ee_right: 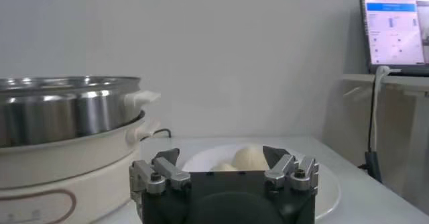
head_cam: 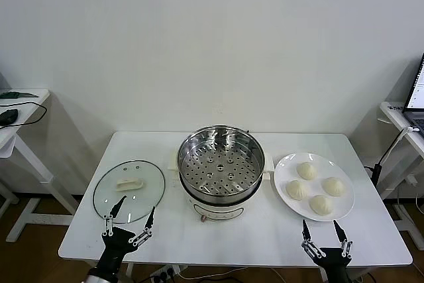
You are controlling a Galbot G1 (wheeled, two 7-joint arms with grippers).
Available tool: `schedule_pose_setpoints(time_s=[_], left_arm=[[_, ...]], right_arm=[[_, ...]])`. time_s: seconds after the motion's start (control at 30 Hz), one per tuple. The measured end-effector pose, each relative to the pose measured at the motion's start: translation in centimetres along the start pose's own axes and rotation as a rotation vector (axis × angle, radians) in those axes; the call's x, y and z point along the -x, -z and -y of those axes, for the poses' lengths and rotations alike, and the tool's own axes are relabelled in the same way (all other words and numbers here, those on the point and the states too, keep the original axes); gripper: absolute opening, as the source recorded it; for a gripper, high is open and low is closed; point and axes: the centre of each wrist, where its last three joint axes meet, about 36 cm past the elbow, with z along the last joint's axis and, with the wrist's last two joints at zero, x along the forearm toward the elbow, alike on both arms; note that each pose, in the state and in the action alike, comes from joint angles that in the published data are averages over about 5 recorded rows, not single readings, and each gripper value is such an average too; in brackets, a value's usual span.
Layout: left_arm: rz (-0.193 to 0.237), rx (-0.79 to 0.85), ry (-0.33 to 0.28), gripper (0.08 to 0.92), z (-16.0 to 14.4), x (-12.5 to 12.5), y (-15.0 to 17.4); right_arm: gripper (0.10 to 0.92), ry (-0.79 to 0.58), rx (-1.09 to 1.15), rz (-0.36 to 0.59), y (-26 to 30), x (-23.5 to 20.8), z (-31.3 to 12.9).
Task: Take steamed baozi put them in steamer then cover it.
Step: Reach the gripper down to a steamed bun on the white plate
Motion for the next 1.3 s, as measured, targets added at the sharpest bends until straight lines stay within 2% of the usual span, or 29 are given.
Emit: schedule_pose_setpoints(time_s=[0.2,0.47,0.63,0.77,0.97,1.17,1.3], left_arm=[[0.012,-0.001,0.008,0.823,0.1,-0.1,0.4],[0.014,-0.003,0.020,0.823,0.1,-0.5,0.9],[0.010,-0.011,0.027,0.823,0.2,-0.7,1.2],[0.003,-0.016,0.036,0.823,0.2,-0.8,1.5],[0.004,-0.019,0.051,0.823,0.1,-1.0,2.0],[0.004,-0.017,0.078,0.823,-0.1,-1.2,2.2],[0.004,-0.015,0.095,0.823,-0.2,-1.4,2.2]], right_arm=[[0.823,-0.045,0.000,0.011,1.9,4.8,1.6],[0.823,-0.050,0.014,0.008,5.3,15.8,5.1],[0.823,0.019,-0.010,-0.028,7.1,22.7,7.4],[0.823,0.154,-0.085,-0.063,8.7,27.5,9.5],[0.823,0.463,-0.297,-0.141,11.4,33.6,12.5],[0.823,0.788,-0.532,-0.288,14.9,38.1,13.8],[0.823,0.958,-0.687,-0.409,17.4,40.6,14.0]])
